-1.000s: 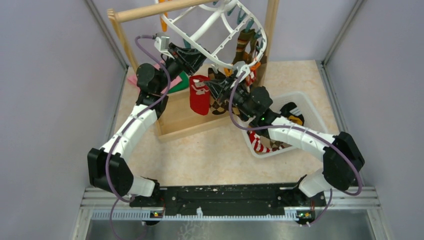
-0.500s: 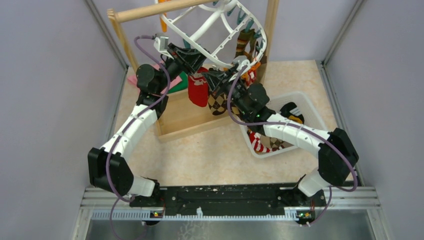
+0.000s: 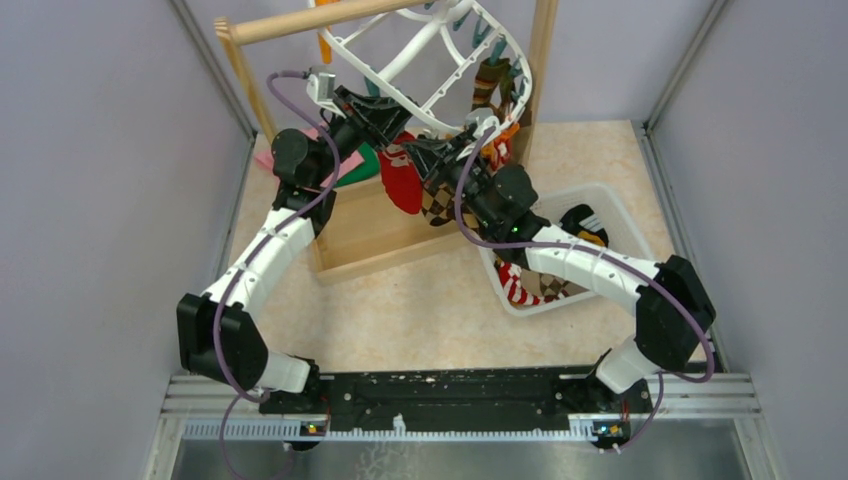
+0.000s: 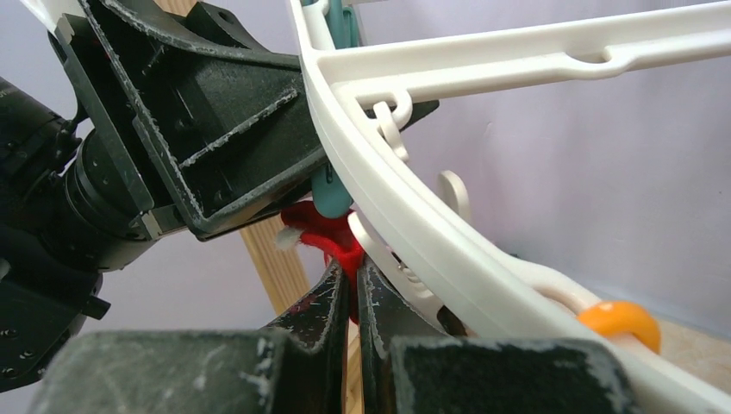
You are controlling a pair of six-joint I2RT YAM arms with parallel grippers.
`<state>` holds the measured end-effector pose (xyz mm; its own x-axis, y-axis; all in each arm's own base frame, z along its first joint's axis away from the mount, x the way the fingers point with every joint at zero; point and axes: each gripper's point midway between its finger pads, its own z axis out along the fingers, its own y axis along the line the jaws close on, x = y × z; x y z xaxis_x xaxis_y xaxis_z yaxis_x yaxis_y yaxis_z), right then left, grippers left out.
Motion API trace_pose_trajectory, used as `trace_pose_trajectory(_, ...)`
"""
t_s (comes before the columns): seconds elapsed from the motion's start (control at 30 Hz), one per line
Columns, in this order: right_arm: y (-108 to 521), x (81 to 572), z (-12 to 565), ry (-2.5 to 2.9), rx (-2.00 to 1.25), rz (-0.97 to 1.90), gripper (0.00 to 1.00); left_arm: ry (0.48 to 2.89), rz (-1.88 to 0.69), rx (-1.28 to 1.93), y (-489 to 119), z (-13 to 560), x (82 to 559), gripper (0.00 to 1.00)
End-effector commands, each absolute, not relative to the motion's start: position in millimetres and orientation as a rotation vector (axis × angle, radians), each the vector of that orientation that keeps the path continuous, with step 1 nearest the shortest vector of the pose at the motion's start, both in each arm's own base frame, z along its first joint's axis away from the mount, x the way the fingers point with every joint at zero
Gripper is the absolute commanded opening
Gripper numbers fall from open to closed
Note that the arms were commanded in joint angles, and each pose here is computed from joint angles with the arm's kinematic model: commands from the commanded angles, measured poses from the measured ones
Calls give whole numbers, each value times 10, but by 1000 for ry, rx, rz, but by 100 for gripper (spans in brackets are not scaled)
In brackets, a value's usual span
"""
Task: Clip the socks to the hanger
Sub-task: Clamp the sock onto the hanger.
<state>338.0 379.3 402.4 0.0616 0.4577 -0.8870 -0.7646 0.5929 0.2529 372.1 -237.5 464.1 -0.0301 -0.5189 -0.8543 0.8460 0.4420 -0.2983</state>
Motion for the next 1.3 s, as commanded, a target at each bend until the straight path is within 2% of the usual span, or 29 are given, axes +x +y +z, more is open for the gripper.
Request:
trace_pose_trajectory(0.0,3801,3378,4362,1122,-262,978,0,1051,-1151,405,-2354,4838,3581,0)
trace_pose_trajectory(0.47,3733,3502,4276,1190,-201,929,0,1029,-1163,430,-2336,4853,3538,0)
trace_pose_trajectory(1.27,3480,3371,4297,1116,-201,934,0,989,-1180,547,-2324,4824,3447,0)
